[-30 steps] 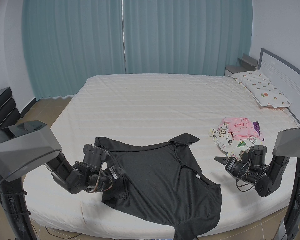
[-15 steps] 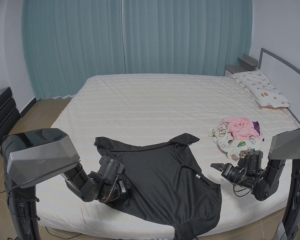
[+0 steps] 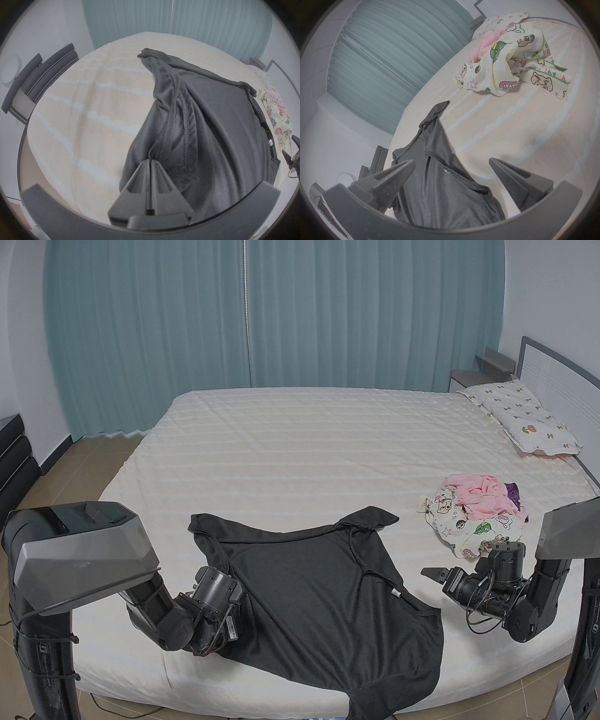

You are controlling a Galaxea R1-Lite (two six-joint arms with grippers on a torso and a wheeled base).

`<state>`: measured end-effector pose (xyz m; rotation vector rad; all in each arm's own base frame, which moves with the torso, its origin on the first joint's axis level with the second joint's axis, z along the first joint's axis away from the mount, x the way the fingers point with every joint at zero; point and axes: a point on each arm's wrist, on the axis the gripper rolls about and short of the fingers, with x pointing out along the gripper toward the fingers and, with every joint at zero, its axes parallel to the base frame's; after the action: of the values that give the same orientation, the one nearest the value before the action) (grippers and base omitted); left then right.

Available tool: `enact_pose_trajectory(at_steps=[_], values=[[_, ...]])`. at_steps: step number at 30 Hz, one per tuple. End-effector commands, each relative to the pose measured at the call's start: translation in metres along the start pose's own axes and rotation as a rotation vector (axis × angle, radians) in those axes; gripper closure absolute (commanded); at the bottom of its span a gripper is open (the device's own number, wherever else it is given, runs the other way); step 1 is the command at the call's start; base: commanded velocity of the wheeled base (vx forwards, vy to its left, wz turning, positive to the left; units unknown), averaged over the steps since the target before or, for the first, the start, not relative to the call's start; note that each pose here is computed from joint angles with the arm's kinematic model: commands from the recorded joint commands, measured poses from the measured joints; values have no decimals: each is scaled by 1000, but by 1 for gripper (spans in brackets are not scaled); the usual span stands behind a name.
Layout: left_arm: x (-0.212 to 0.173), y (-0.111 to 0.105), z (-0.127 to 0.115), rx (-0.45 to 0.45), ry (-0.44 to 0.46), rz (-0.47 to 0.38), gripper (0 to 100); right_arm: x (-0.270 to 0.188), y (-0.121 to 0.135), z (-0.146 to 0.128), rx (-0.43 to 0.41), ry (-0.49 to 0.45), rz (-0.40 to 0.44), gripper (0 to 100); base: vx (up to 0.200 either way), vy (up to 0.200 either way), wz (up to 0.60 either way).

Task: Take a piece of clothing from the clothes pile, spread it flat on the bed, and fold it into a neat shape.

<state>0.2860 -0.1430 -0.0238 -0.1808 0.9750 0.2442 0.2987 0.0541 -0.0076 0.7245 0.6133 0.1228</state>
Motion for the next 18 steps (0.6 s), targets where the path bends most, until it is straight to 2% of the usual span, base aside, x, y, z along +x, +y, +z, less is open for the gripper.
enact_pose_trajectory(at_steps=[1,5,9,14,18], values=[[-8,11,7,-10,-10,10,100,0,-1,0,1,2,-3,0,0,0,0],[-27,32,14,12,8,49,100,0,0,0,0,-1,1,0,0,0,0],[-30,59,16,31,90,139,100,0,0,0,0,0,0,0,0,0,0],[-29,79,16,25,159,191,100,0,-2,0,1,1,-5,0,0,0,0],[-36,86,8,65,218,194,100,0,-7,-5,2,23,-25,0,0,0,0]])
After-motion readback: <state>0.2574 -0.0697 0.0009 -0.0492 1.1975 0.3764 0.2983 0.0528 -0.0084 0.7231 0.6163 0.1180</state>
